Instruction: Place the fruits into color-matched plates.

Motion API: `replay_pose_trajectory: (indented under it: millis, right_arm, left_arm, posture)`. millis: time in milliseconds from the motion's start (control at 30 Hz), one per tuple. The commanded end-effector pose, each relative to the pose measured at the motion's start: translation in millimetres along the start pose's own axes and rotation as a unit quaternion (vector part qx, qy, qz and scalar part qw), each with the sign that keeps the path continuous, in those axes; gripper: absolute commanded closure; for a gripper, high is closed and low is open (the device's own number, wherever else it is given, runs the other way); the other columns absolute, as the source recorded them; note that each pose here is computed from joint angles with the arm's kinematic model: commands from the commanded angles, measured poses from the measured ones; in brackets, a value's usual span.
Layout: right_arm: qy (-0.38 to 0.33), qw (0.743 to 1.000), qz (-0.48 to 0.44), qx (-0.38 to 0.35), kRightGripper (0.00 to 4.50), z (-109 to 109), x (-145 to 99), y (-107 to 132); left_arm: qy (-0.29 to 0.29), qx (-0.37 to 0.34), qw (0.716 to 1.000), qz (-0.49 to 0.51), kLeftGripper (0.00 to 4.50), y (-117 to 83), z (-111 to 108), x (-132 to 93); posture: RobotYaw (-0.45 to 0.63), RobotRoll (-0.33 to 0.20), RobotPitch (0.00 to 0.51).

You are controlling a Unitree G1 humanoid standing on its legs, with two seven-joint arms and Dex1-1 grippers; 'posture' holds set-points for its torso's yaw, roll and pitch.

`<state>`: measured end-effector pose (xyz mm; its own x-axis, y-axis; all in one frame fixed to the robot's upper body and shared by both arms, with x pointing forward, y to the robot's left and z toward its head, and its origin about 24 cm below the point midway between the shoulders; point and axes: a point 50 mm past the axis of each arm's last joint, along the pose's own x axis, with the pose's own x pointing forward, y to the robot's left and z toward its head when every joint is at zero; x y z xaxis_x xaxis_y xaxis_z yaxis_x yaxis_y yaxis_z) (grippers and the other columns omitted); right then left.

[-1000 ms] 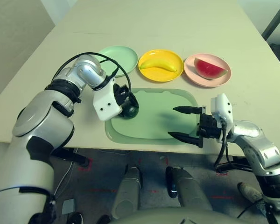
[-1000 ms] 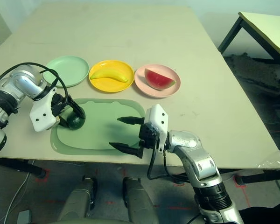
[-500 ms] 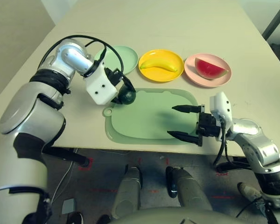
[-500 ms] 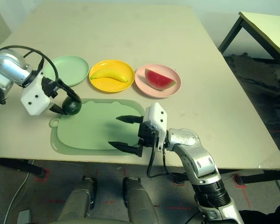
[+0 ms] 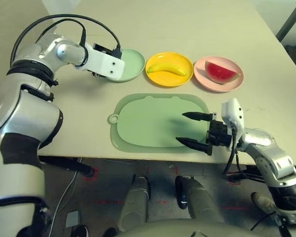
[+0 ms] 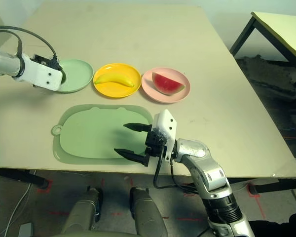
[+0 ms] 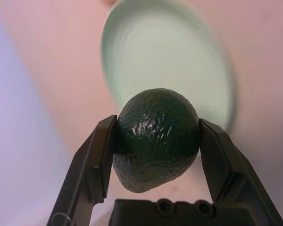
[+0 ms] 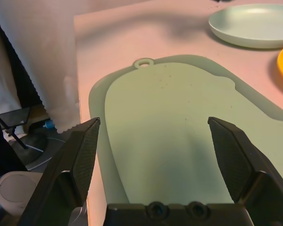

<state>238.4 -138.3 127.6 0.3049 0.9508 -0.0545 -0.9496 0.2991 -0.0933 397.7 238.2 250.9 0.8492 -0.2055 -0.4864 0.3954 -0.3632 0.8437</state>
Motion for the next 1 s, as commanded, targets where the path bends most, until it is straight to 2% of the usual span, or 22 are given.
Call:
replay_pose_trajectory:
  millis: [33,333,567,600,667,700,1000]
  right_arm:
    - [0.004,1.0,-0.003,0.005,0.0,1.1,-2.9,4.4]
    - [0.009,1.0,-0.007,0.009,0.0,2.8,-4.5,7.8]
    - [0.012,1.0,-0.012,0.01,0.0,4.8,-7.0,8.0]
    - [0.013,1.0,-0.012,0.01,0.0,4.6,-7.1,8.1]
    - [0.015,1.0,-0.01,0.01,0.0,4.3,-6.7,8.1]
    - [0.015,1.0,-0.01,0.011,0.0,4.3,-6.5,8.0]
    - [0.017,1.0,-0.008,0.009,0.0,4.7,-5.9,3.2]
  left_arm:
    - [0.038,-0.02,0.999,0.022,1.56,-9.5,-3.5,9.3]
    - [0.058,-0.08,0.995,0.031,1.56,-30.3,-0.7,24.3]
    - [0.051,-0.083,0.995,0.03,1.56,-33.0,5.2,29.5]
    - [0.051,-0.083,0.995,0.03,0.8,-33.0,5.6,29.8]
    - [0.05,-0.083,0.995,0.03,0.16,-32.8,6.0,30.0]
    - [0.05,-0.083,0.995,0.031,0.03,-32.5,6.2,30.1]
    - [0.043,-0.069,0.995,0.053,0.03,-20.1,7.2,26.4]
  posture:
    - [-0.18,0.0,0.207]
    - [-0.2,0.0,0.217]
    - [-0.21,0.0,0.223]
    - [-0.21,0.0,0.223]
    - [-0.21,0.0,0.223]
    - [-0.21,0.0,0.223]
    - [-0.18,0.0,0.219]
